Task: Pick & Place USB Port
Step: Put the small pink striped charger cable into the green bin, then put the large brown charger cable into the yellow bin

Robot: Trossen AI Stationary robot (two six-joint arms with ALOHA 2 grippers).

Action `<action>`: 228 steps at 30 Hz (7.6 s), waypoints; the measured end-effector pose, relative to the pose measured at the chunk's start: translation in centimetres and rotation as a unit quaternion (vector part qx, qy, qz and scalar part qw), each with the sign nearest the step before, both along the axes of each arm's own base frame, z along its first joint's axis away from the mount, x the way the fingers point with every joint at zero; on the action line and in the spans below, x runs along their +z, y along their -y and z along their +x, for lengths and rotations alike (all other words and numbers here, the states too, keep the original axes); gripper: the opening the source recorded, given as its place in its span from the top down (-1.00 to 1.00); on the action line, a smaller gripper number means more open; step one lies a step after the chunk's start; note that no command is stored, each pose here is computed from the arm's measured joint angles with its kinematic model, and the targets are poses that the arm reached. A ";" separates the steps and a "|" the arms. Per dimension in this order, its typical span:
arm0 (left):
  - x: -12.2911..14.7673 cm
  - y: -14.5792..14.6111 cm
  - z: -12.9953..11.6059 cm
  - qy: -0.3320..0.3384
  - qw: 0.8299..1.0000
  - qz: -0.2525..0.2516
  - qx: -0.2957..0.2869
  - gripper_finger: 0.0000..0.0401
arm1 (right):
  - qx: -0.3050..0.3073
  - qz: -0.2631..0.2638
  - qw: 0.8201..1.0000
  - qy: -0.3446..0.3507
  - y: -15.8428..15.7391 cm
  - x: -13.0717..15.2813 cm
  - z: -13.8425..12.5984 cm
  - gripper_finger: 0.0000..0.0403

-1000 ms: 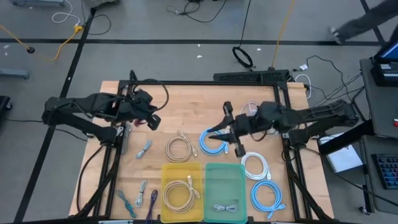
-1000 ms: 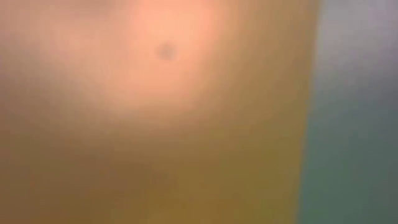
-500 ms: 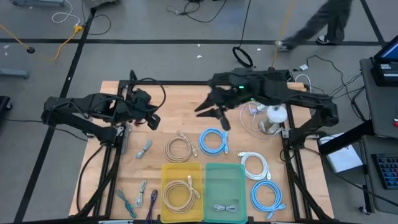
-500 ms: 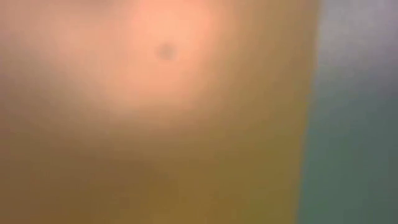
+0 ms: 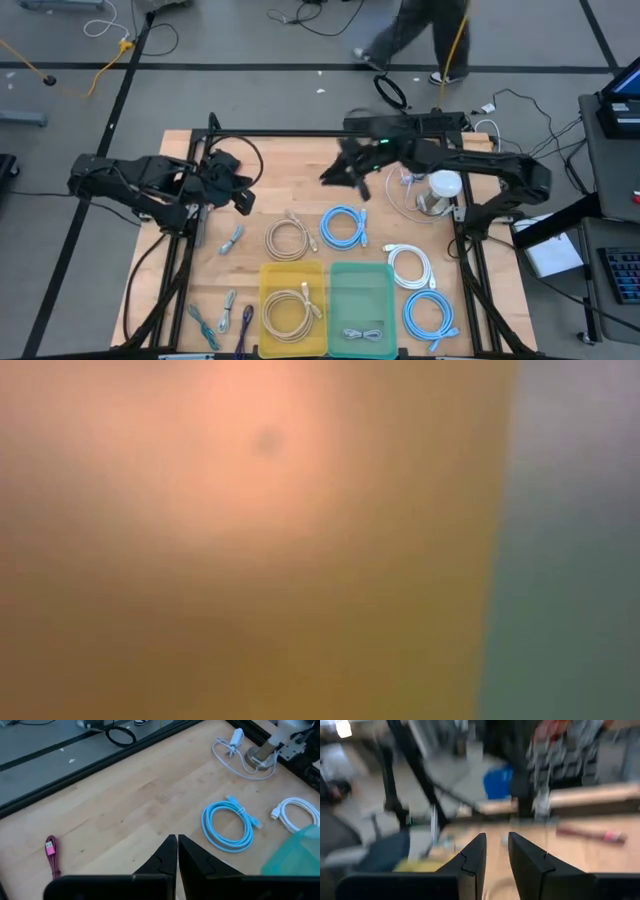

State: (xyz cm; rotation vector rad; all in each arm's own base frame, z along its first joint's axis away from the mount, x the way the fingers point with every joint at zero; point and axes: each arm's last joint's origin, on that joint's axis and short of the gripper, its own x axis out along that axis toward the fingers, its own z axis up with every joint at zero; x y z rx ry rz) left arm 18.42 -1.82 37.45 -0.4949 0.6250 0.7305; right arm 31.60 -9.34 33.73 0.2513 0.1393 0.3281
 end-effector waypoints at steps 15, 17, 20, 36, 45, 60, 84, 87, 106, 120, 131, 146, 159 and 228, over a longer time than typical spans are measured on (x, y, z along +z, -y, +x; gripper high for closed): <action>-4.4 -4.0 -2.3 -0.207 0.973 -0.054 0.087 0.86 | -0.078 -0.045 0.987 0.132 -2.9 4.6 -10.3 0.64; -6.1 -4.8 -2.4 -0.246 0.962 -0.081 0.086 0.77 | -0.084 -0.047 0.986 0.138 -3.3 5.0 -10.9 0.64; -8.8 -5.9 -2.8 -0.301 0.941 -0.116 0.102 0.56 | -0.090 -0.054 0.984 0.142 -3.8 5.3 -11.4 0.64; -14.9 -12.3 -0.9 -0.326 0.929 -0.094 0.146 -0.05 | -0.074 -0.046 0.986 0.144 -5.4 5.4 -11.1 0.64; -16.9 -15.9 -2.0 -0.328 0.920 -0.143 0.162 -0.03 | -0.050 -0.021 0.991 0.125 -6.4 5.1 -10.9 0.64; -22.1 -14.8 -4.6 -0.315 0.907 -0.239 0.144 -0.03 | -0.078 -0.029 0.989 0.126 -6.6 5.1 -10.8 0.64; -22.3 -12.9 -3.1 -0.247 0.919 -0.261 0.165 0.98 | -0.084 -0.012 0.991 0.102 -6.9 4.7 -10.6 0.64; -21.1 -12.2 -2.7 -0.215 0.930 -0.252 0.159 0.99 | -0.084 -0.002 0.992 0.096 -6.9 4.6 -10.6 0.64; -7.8 -4.7 -1.4 0.319 0.915 -0.240 -0.051 1.00 | -0.104 0.040 0.994 0.005 -7.1 2.7 -9.6 0.64; -9.5 9.2 5.7 0.399 0.854 -0.333 -0.017 1.00 | -0.197 0.022 0.980 0.013 -7.8 2.8 -9.6 0.64; -7.7 16.5 16.6 0.370 0.868 -0.332 -0.003 1.00 | -0.173 0.016 0.985 0.015 -8.8 3.6 -11.8 0.64; -9.9 20.9 21.4 0.240 0.881 -0.399 0.081 1.00 | -0.133 -0.004 0.991 0.028 -10.1 4.8 -17.1 0.64; -14.4 22.7 22.3 0.160 0.884 -0.424 0.111 1.00 | -0.125 0.003 0.992 0.015 -10.3 4.7 -18.0 0.64; -12.2 -3.0 20.7 -0.267 0.946 -0.179 -0.021 0.27 | -0.125 0.047 0.989 -0.066 -13.1 3.1 -16.3 0.64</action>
